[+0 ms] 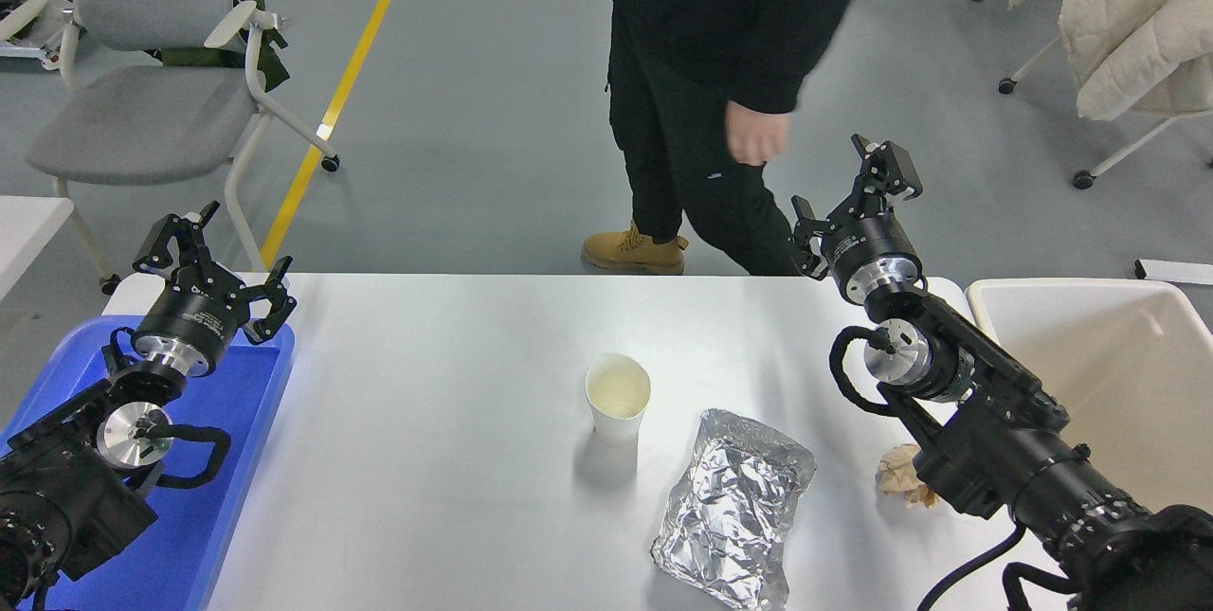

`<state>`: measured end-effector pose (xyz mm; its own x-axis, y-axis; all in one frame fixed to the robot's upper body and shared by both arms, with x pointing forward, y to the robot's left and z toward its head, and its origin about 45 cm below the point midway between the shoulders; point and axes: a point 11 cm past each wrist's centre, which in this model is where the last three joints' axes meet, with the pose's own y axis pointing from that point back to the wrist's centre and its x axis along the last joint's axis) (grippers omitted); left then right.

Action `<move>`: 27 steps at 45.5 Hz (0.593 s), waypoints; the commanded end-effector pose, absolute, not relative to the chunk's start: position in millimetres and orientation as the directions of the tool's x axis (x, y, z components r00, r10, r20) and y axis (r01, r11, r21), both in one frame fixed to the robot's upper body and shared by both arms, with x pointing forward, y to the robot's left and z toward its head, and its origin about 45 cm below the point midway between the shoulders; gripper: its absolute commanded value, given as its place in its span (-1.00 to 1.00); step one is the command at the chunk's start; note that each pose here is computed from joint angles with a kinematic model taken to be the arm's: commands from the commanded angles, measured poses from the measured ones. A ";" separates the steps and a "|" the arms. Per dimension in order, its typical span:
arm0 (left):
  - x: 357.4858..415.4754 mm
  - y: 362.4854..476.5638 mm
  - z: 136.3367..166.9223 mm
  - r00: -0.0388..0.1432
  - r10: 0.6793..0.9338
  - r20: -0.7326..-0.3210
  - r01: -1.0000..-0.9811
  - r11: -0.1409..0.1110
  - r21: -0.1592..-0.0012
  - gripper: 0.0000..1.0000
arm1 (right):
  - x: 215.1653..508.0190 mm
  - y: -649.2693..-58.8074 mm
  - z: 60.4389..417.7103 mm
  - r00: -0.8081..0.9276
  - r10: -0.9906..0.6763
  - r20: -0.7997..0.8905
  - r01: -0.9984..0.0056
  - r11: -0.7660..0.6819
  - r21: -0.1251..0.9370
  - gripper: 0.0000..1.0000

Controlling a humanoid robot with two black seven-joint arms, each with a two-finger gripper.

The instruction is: Clean the table surface

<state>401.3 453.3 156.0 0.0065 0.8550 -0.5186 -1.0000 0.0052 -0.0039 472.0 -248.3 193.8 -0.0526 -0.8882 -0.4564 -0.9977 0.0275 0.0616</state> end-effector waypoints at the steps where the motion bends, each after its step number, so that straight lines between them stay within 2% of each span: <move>1: 401.4 452.7 155.8 0.007 0.854 -0.520 -1.000 0.005 -0.004 1.00 | 473.6 -252.6 197.0 -0.057 -0.889 -0.455 -0.998 0.036 0.056 1.00; 27: 401.3 453.3 156.1 0.007 0.856 -0.518 -1.000 0.006 -0.004 1.00 | 473.8 -263.4 197.6 -0.073 -0.898 -0.434 -0.997 0.053 0.058 1.00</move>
